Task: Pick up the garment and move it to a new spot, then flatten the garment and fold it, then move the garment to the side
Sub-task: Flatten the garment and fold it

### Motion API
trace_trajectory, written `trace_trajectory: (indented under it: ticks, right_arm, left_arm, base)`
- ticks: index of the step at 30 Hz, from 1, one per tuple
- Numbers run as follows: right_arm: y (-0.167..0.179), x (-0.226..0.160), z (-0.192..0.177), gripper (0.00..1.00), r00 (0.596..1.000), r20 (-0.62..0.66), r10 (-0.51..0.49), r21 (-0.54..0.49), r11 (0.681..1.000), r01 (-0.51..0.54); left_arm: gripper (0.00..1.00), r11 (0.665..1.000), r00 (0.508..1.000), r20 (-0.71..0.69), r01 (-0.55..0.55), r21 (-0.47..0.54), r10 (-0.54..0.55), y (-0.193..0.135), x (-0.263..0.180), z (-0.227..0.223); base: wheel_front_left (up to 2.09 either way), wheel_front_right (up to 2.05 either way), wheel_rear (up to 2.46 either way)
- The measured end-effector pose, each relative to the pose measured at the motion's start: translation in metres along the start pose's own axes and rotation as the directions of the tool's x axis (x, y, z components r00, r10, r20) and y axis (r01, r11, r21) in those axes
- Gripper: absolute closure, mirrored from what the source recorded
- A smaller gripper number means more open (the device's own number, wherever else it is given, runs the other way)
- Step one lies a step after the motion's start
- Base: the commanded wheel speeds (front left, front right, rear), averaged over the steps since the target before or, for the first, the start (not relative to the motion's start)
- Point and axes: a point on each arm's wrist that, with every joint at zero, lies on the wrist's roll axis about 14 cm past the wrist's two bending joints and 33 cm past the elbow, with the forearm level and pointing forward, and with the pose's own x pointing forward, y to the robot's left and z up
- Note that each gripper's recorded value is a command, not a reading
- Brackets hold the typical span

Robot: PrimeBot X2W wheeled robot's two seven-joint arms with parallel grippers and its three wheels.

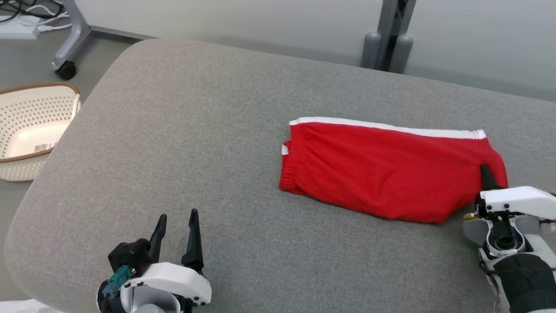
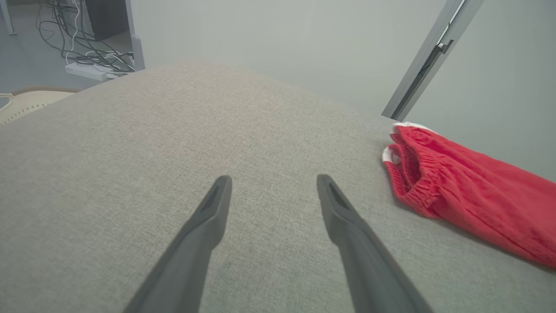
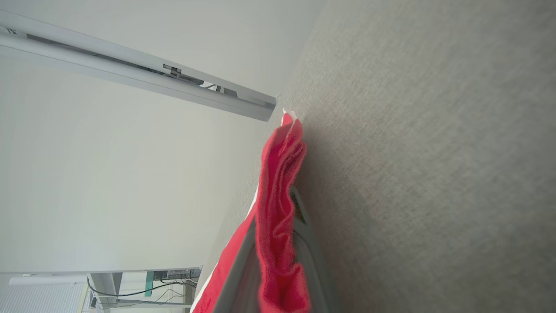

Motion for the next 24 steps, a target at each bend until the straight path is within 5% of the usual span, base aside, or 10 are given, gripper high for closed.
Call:
trace_trajectory:
  ticks: [16, 24]
  right_arm:
    - [-0.029, -0.05, 0.054, 1.0, 0.987, 0.152, -0.059, -0.062, 0.996, 0.069]
    - [-0.013, -0.051, 0.056, 1.0, 0.986, 0.169, -0.009, -0.152, 0.988, 0.035]
  left_arm:
    - [0.0, 0.997, 0.996, 0.027, 0.08, -0.023, -0.079, -0.022, -0.009, 0.005]
    - [0.0, 0.997, 0.996, 0.05, 0.073, -0.022, -0.072, -0.016, -0.01, 0.012]
  base:
    - [0.0, 0.0, 0.0]
    - [0.0, 0.0, 0.0]
